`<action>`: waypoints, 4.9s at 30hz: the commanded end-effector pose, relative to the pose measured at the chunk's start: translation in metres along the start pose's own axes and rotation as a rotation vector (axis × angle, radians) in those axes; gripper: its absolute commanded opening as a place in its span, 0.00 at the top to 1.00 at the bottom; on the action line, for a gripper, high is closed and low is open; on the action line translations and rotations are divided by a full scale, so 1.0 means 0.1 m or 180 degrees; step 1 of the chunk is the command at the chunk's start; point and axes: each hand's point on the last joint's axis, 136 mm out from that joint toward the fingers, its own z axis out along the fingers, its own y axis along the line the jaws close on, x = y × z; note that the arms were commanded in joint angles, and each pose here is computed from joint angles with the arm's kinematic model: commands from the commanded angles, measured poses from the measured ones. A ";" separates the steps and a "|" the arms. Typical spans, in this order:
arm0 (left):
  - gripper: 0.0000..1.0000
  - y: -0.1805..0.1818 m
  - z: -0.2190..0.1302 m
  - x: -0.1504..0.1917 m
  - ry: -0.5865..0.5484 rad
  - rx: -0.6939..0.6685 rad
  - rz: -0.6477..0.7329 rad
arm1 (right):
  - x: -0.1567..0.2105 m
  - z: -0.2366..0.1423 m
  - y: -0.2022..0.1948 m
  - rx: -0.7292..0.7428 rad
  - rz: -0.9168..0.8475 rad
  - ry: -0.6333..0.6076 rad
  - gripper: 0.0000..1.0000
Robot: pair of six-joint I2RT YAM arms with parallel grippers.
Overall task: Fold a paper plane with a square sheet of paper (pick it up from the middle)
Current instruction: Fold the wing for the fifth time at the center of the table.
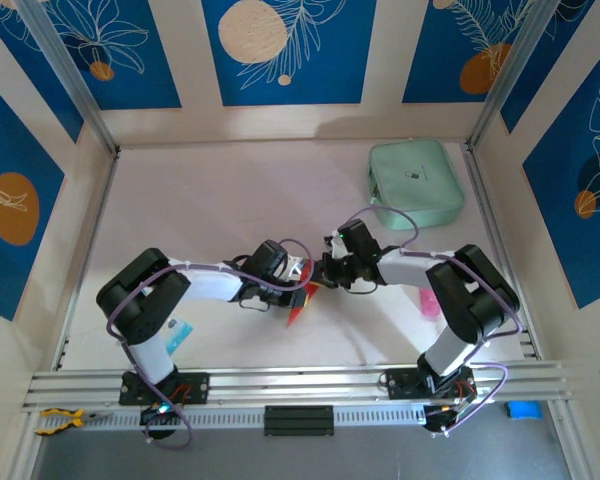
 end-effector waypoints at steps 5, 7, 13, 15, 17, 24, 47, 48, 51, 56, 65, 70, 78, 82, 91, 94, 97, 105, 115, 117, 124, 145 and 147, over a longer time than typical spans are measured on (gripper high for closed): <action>1.00 0.40 0.02 0.43 0.0424 -0.0360 -0.0331 | 0.06 0.19 -0.34 0.0248 0.0156 0.0087 0.92; 1.00 0.41 0.01 0.45 0.0431 -0.0368 -0.0342 | 0.04 0.17 -0.44 0.0219 0.0228 0.0049 0.92; 1.00 0.46 0.02 0.51 0.0497 -0.0387 -0.0354 | -0.15 0.05 -0.58 0.0126 0.0375 -0.0092 0.91; 1.00 0.46 0.02 0.51 0.0498 -0.0385 -0.0355 | -0.21 0.02 -0.61 0.0120 0.0414 -0.0126 0.91; 1.00 0.47 0.03 0.52 0.0515 -0.0388 -0.0368 | -0.28 0.00 -0.66 0.0170 0.0473 -0.0168 0.91; 1.00 0.48 0.05 0.55 0.0552 -0.0376 -0.0380 | -0.49 -0.12 -0.84 0.0375 0.0723 -0.0342 0.91; 1.00 0.47 0.05 0.53 0.0564 -0.0330 -0.0376 | -0.79 -0.51 -0.86 0.1069 0.0633 -0.0725 0.91; 1.00 0.47 0.05 0.53 0.0562 -0.0330 -0.0384 | -0.79 -0.52 -0.83 0.1067 0.0605 -0.0723 0.91; 1.00 0.46 0.05 0.53 0.0554 -0.0322 -0.0374 | -0.78 -0.56 -0.67 0.1013 0.0442 -0.0757 0.91; 1.00 0.45 0.04 0.52 0.0541 -0.0308 -0.0381 | -0.71 -0.61 -0.44 0.0838 0.0250 -0.0843 0.90; 1.00 0.36 0.02 0.43 0.0457 -0.0232 -0.0379 | -0.44 -0.25 -0.17 0.0173 0.0113 -0.0464 0.91; 1.00 0.24 -0.02 0.33 0.0417 -0.0124 -0.0360 | -0.39 -0.16 -0.45 0.0339 0.0352 -0.0360 0.95; 0.99 -0.12 -0.17 0.01 0.0241 0.0147 -0.0235 | -0.31 -0.12 -0.75 0.0666 0.0510 -0.0244 0.98; 0.94 -0.34 -0.19 -0.21 0.0133 0.0360 -0.0161 | -0.29 -0.11 -0.78 0.0683 0.0523 -0.0232 0.98; 0.90 -0.22 0.13 -0.29 0.0337 0.0291 -0.0260 | -0.25 -0.11 -0.81 0.0702 0.0561 -0.0212 0.98; 0.90 -0.07 0.17 -0.11 0.0460 0.0163 -0.0319 | -0.23 -0.11 -0.83 0.0723 0.0575 -0.0202 0.98; 0.90 0.03 0.15 0.06 0.0550 0.0062 -0.0333 | -0.22 -0.11 -0.86 0.0758 0.0589 -0.0206 0.98; 0.85 0.01 0.01 0.19 0.0601 0.0021 -0.0225 | -0.21 -0.11 -0.89 0.0809 0.0614 -0.0179 0.98; 0.84 0.15 -0.16 0.48 0.0725 -0.0224 -0.0192 | -0.21 -0.11 -0.91 0.0836 0.0624 -0.0178 0.98; 0.85 0.20 -0.19 0.54 0.0719 -0.0276 -0.0221 | -0.21 -0.12 -0.91 0.0835 0.0629 -0.0182 0.98; 0.88 0.23 -0.26 0.62 0.0642 -0.0313 -0.0272 | -0.22 -0.11 -0.89 0.0814 0.0614 -0.0177 0.98; 1.00 0.33 -0.17 0.62 0.0579 -0.0368 -0.0349 | 0.00 -0.21 0.19 -0.0088 -0.0224 -0.0143 0.90; 1.00 0.33 -0.17 0.62 0.0579 -0.0367 -0.0356 | 0.14 -0.09 0.15 -0.0043 -0.0178 -0.0044 0.91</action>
